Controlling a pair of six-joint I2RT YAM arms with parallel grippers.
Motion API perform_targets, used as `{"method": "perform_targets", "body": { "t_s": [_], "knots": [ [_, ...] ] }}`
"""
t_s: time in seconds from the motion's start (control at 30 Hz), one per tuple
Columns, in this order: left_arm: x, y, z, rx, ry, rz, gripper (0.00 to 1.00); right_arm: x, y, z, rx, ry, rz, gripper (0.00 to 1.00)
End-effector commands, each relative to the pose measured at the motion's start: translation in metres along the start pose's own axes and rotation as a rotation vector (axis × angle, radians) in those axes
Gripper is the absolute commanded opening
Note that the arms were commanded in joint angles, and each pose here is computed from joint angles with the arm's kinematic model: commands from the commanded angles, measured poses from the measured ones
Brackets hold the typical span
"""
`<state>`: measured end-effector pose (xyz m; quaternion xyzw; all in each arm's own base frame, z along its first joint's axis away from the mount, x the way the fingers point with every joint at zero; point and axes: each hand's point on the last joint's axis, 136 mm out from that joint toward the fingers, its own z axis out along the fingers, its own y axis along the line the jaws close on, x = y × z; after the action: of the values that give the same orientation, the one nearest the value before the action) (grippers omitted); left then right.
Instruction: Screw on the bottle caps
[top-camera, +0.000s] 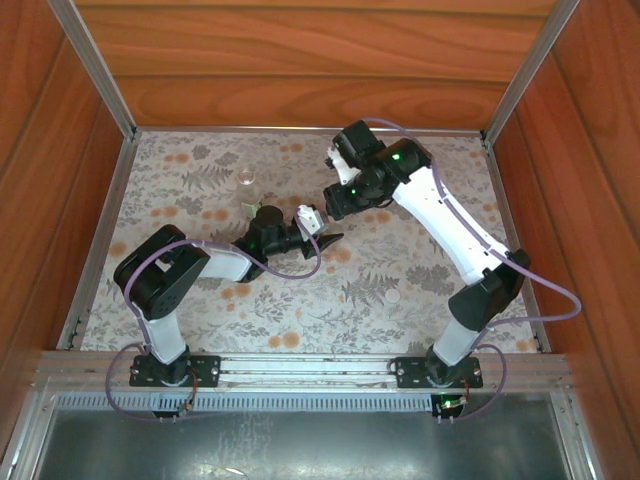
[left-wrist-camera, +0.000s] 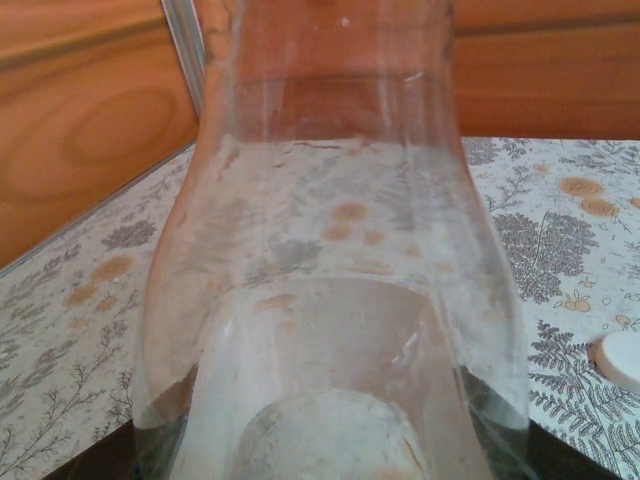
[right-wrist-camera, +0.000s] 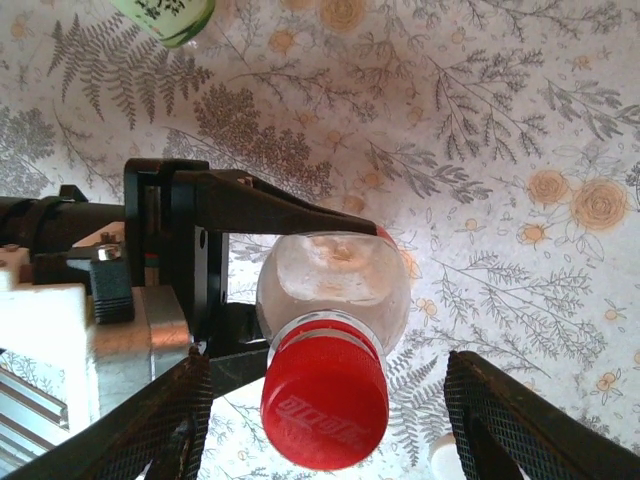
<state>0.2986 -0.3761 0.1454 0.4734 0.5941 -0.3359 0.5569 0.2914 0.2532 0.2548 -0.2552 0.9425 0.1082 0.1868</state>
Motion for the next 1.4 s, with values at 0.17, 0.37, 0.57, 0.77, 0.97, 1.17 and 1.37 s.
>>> {"method": "perform_targets", "body": {
  "t_s": [0.17, 0.37, 0.57, 0.77, 0.97, 1.17, 1.37],
  "knots": [
    [0.043, -0.012, 0.001, 0.048, 0.129, -0.124, 0.52, -0.002, -0.01, -0.028, -0.014, -0.112, 0.079, 0.55],
    [0.042, -0.012, 0.001, 0.051, 0.127, -0.125, 0.52, 0.004, -0.012, -0.016, -0.017, -0.088, 0.092, 0.43],
    [0.041, -0.012, 0.001, 0.052, 0.125, -0.128, 0.52, 0.008, -0.015, -0.005, -0.017, -0.06, 0.095, 0.4],
    [0.041, -0.014, 0.001, 0.057, 0.126, -0.122, 0.52, 0.01, -0.017, 0.002, -0.013, -0.042, 0.098, 0.4],
    [0.043, -0.014, 0.001, 0.059, 0.127, -0.118, 0.52, 0.007, -0.02, 0.004, -0.016, -0.044, 0.122, 0.39],
    [0.043, -0.014, 0.001, 0.057, 0.13, -0.117, 0.52, 0.006, -0.02, 0.008, -0.037, -0.023, 0.149, 0.37],
    [0.043, -0.014, 0.001, 0.057, 0.127, -0.116, 0.52, 0.012, -0.019, 0.015, -0.049, 0.017, 0.145, 0.37]
  ]
}}
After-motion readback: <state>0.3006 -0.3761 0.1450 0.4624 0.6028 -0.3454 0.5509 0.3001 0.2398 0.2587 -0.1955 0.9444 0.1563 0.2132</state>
